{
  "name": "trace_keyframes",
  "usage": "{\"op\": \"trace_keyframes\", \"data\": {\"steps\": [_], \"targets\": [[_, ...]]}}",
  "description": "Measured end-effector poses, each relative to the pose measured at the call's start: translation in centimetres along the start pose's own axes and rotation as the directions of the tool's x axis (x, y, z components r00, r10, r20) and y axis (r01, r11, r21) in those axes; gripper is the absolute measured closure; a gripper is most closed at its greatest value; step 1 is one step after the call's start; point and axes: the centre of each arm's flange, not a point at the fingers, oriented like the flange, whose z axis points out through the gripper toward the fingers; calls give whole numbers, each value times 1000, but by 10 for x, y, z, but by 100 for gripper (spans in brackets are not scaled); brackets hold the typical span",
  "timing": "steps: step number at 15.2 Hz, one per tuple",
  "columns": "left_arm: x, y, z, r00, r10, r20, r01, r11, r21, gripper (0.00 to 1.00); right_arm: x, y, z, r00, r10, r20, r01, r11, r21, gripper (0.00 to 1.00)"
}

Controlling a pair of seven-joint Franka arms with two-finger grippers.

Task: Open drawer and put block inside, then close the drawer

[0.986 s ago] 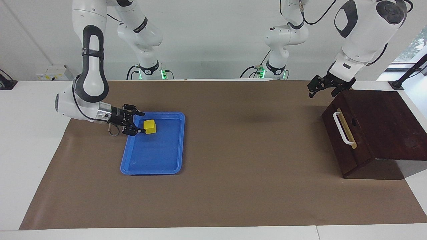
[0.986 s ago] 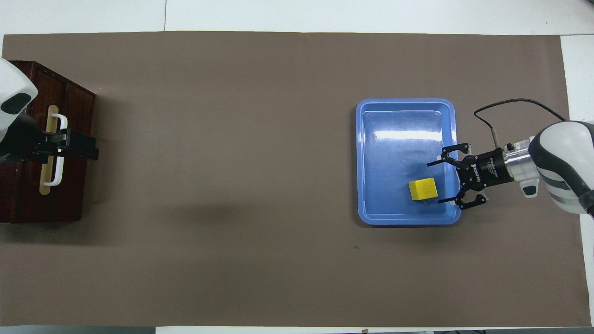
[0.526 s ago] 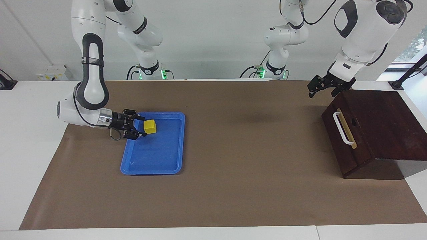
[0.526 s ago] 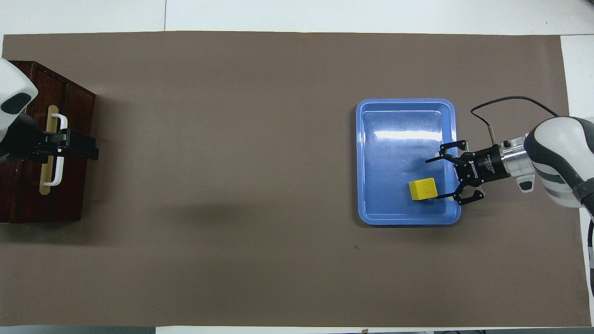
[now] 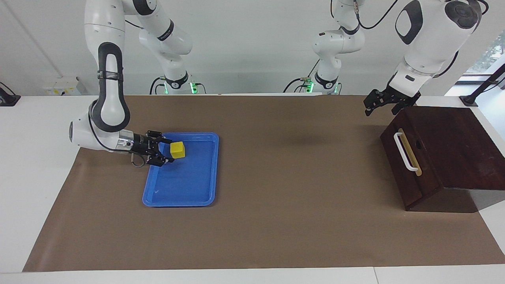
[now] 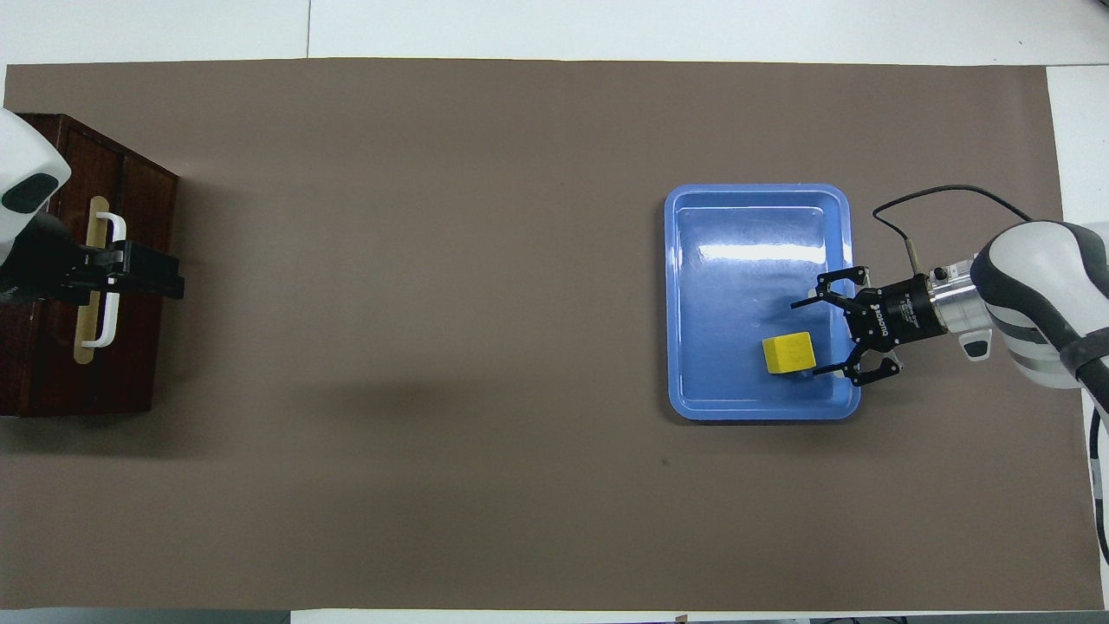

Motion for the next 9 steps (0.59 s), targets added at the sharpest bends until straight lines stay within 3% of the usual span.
{"op": "trace_keyframes", "data": {"steps": [9], "targets": [[0,0,0,1000,0,0,0,1000,0,0,4,7,7,1000,14,10,-14,1000,-13,0]]}}
